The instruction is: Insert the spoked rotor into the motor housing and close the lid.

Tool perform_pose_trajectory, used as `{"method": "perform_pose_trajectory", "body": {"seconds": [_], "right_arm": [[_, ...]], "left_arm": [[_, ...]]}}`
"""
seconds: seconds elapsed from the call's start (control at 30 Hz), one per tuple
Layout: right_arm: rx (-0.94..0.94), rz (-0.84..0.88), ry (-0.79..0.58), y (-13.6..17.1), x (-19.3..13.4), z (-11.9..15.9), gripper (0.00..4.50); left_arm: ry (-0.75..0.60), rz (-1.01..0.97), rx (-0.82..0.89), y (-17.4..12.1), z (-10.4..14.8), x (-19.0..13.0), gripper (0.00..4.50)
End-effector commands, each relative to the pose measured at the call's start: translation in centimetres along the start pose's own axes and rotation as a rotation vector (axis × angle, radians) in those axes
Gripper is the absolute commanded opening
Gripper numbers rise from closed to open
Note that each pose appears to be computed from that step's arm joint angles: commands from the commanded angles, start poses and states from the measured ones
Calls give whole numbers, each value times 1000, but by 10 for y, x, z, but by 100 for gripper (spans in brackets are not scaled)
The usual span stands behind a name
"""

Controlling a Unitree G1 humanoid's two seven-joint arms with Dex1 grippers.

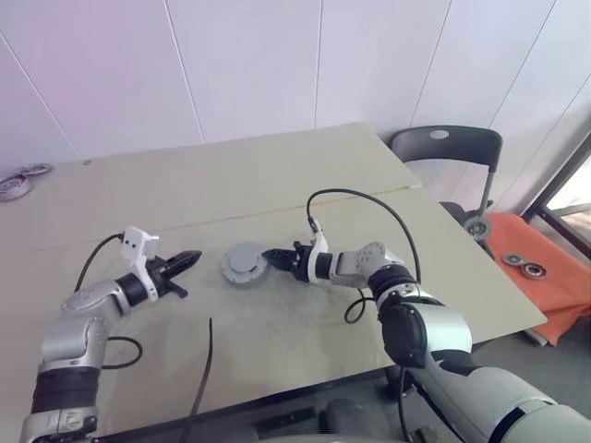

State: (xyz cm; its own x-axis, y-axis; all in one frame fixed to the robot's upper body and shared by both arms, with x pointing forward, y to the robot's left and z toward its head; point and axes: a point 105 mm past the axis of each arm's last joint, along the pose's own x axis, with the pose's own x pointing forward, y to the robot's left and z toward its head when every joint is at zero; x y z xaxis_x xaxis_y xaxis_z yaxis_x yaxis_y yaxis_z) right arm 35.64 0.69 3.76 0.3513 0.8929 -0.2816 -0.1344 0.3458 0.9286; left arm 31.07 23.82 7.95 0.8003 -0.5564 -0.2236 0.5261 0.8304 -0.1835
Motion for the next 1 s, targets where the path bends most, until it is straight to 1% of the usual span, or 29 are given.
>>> {"method": "perform_pose_trajectory", "body": {"seconds": [0.03, 0.23, 0.47, 0.7, 0.83, 1.0], "right_arm": [[-8, -93, 74, -17, 9, -24, 141], [-26, -74, 50, -13, 11, -19, 141], [10, -34, 12, -7, 13, -14, 141], [31, -35, 36, -7, 13, -19, 141], [26, -15, 14, -5, 14, -16, 141], [149, 13, -24, 0, 14, -12, 141]], "left_arm": [[-36, -1, 33, -1, 14, -2, 0], [-32, 4, 31, -2, 11, -2, 0], [-29, 8, 32, -3, 10, -1, 0], [-23, 10, 31, -3, 7, -1, 0], [-22, 8, 29, -4, 7, 0, 0], [-22, 7, 28, -4, 6, 1, 0]]}}
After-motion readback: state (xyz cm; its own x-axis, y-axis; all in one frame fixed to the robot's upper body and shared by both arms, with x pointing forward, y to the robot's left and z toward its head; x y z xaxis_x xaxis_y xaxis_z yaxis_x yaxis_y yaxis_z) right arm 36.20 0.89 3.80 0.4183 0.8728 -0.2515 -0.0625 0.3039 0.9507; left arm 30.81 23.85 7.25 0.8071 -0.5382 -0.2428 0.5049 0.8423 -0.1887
